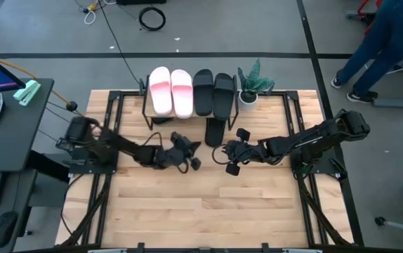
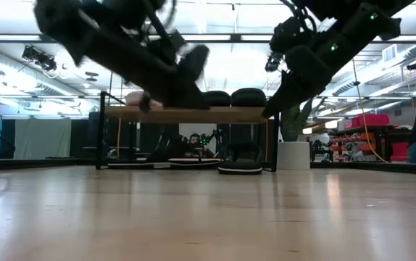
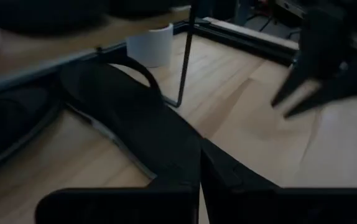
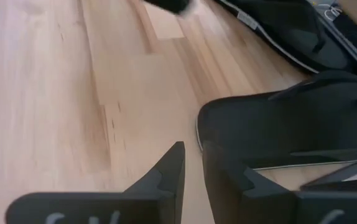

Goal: Pick and place slides into the shelf
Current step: Return to Home Position

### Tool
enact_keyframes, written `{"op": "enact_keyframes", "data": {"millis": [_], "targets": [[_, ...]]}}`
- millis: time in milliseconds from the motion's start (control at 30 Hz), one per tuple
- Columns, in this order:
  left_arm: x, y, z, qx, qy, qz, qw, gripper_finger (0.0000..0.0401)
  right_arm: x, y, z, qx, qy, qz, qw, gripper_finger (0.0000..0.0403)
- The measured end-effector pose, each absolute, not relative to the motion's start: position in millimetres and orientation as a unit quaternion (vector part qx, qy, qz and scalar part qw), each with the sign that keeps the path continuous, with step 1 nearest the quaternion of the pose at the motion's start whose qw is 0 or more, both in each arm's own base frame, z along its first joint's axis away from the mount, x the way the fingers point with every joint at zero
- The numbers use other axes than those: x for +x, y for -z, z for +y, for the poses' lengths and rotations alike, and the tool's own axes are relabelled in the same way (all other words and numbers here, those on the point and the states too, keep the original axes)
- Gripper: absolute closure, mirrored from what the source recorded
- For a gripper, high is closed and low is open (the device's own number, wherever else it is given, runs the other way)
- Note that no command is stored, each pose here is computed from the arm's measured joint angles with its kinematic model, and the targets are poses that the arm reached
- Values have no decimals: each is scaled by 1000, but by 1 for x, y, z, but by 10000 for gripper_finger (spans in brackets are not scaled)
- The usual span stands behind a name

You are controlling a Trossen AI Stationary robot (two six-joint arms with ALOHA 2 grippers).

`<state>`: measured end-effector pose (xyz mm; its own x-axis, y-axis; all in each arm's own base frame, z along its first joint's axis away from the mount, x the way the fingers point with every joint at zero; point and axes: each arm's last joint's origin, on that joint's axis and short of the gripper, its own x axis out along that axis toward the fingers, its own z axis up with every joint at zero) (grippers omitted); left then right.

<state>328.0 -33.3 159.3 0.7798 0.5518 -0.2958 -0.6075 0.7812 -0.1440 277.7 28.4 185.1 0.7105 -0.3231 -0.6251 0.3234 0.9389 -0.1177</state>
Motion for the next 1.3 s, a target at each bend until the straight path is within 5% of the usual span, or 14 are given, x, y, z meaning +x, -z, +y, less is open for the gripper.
{"op": "enact_keyframes", "data": {"millis": [500, 833, 1100, 1300], "targets": [[234, -206, -93, -116, -452, 46, 883, 397, 248, -227, 50, 26, 130, 289, 948, 340], [187, -198, -52, -135, -555, 55, 819, 398, 244, -230, 60, 11, 107, 287, 952, 340], [149, -204, -29, -159, -682, 159, 696, 399, 244, -228, 59, 8, 108, 294, 950, 340], [135, -204, -18, -184, -682, 151, 691, 399, 243, -228, 59, 8, 109, 296, 949, 340]]}}
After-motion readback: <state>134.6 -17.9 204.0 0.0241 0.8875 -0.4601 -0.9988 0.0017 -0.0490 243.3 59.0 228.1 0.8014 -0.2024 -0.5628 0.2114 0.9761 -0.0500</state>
